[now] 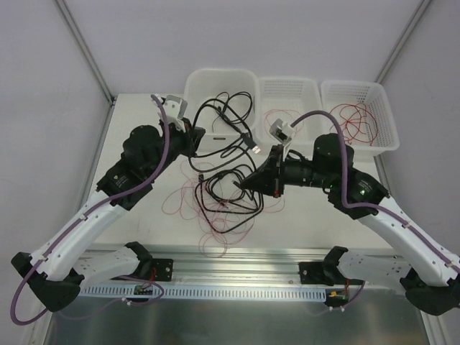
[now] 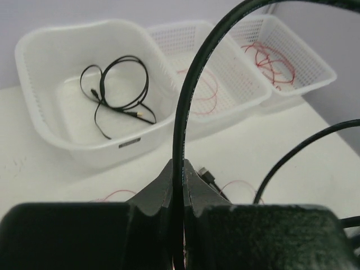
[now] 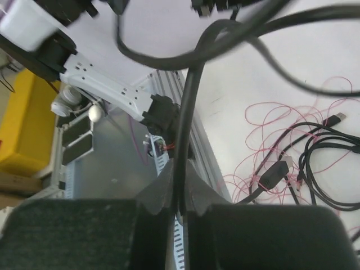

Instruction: Untangle the cables

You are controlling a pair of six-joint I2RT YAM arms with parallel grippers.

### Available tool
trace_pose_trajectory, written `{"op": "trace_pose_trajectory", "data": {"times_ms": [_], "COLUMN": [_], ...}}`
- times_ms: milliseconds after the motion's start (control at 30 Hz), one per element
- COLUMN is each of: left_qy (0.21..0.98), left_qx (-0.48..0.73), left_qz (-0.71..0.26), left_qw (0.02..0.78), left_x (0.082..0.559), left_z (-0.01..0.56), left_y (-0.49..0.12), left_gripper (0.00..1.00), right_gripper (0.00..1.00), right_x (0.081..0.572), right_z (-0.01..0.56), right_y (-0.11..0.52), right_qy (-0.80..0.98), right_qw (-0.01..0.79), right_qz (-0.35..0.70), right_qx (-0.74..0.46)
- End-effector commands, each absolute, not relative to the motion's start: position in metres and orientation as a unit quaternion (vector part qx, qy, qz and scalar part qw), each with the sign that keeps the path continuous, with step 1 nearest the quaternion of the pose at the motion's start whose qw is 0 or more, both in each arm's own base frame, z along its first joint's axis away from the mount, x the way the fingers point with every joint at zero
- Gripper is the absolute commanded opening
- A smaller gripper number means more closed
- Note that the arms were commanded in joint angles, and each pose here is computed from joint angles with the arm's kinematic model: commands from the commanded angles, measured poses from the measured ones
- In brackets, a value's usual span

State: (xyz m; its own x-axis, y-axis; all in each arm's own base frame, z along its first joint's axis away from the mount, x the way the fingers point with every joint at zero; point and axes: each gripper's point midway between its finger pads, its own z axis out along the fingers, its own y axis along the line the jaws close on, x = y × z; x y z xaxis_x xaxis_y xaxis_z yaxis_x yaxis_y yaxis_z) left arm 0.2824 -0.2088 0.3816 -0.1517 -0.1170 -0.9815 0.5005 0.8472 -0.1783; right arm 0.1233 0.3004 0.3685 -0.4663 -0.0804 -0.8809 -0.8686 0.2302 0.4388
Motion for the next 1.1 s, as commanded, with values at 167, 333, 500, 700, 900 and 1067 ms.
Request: {"op": "trace_pose_trajectory", "data": {"times_ms": [167,333,500,700,900,1067], "left_qy": [0.724,0.727,0.729,0.731,0.73,0.722], "left_qx": [0.124,0.131,0.151,0.165,0.174,0.171], "left_qz": [-0.226,-0.249,-0.263,-0.264,-0.258,-0.261], "left_qw": [0.64,0.626,0.614,0.607,0.609,0.617], "left_x": [0.277,0.268,0.262,0.259,0.258,0.255], "left_z": [0.351,0.338,0.328,0.318,0.316,0.323], "left_y": [-0.198,-0.203,-0.209,-0.212,-0.21,-0.207], "left_gripper": [0.02,0.02,0.03,0.04,0.04,0.05], "right_gripper": [0.01,0.01,0.01,0.01,0.01,0.01], "right_x": [0.15,0.155,0.133,0.078,0.048,0.035], "right_z": [0.343,0.261,0.256,0.273,0.341,0.419], "right_y": [0.3,0.311,0.309,0.288,0.281,0.272], "right_qy": [0.767,0.83,0.824,0.806,0.732,0.655], "right_qw": [0.289,0.179,0.128,0.049,0.038,0.116], "right_qz": [0.52,0.485,0.508,0.528,0.61,0.668], "right_qx": [-0.24,-0.208,-0.216,-0.265,-0.302,-0.333]}}
